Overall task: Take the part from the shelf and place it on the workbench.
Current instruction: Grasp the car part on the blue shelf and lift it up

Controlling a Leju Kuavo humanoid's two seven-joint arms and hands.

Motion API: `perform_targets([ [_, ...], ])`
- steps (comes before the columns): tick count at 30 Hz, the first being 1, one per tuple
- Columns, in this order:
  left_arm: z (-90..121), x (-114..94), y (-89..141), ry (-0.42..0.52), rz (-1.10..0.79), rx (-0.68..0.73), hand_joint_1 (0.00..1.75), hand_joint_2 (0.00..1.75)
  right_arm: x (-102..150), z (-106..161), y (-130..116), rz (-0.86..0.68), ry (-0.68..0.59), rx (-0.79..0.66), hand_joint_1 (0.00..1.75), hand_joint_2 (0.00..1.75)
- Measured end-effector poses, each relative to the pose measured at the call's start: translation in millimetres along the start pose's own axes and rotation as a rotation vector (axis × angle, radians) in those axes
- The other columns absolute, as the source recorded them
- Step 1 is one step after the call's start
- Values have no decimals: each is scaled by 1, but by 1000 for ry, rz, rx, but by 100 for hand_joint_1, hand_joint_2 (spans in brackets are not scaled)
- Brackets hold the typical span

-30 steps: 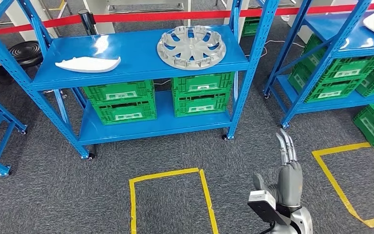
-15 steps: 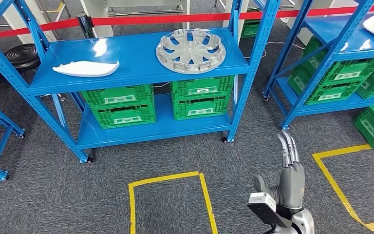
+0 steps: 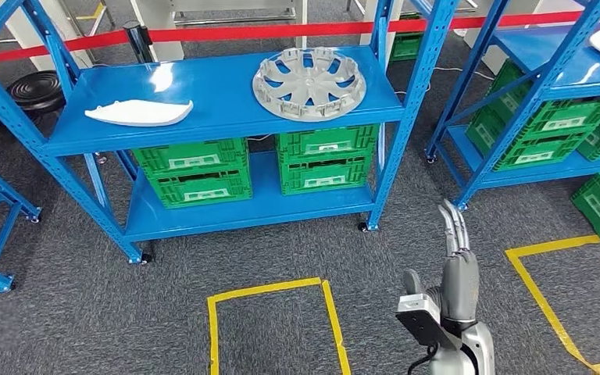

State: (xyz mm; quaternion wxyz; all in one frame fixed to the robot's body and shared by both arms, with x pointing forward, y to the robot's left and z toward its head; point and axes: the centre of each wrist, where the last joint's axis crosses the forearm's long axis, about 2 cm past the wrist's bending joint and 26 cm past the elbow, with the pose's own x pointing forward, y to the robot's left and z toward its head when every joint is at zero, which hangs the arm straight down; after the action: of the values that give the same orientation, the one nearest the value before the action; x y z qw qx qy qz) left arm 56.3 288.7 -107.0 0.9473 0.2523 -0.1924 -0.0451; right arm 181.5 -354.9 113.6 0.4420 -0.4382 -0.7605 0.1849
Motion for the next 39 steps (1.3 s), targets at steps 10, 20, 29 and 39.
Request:
perform_targets([
  [10,4,-5,-4,80,31,18,0,0,-4,-20,28,-79,-6,49,0,0],
  [20,6,-4,-7,16,2,15,0,0,-14,-14,25,-82,-6,68,0,0],
  [29,6,-4,-8,58,14,-14,0,0,-16,-5,23,-69,-1,96,0,0],
  [39,8,-6,-11,114,88,-7,0,0,-17,-8,22,-78,-9,88,0,0],
])
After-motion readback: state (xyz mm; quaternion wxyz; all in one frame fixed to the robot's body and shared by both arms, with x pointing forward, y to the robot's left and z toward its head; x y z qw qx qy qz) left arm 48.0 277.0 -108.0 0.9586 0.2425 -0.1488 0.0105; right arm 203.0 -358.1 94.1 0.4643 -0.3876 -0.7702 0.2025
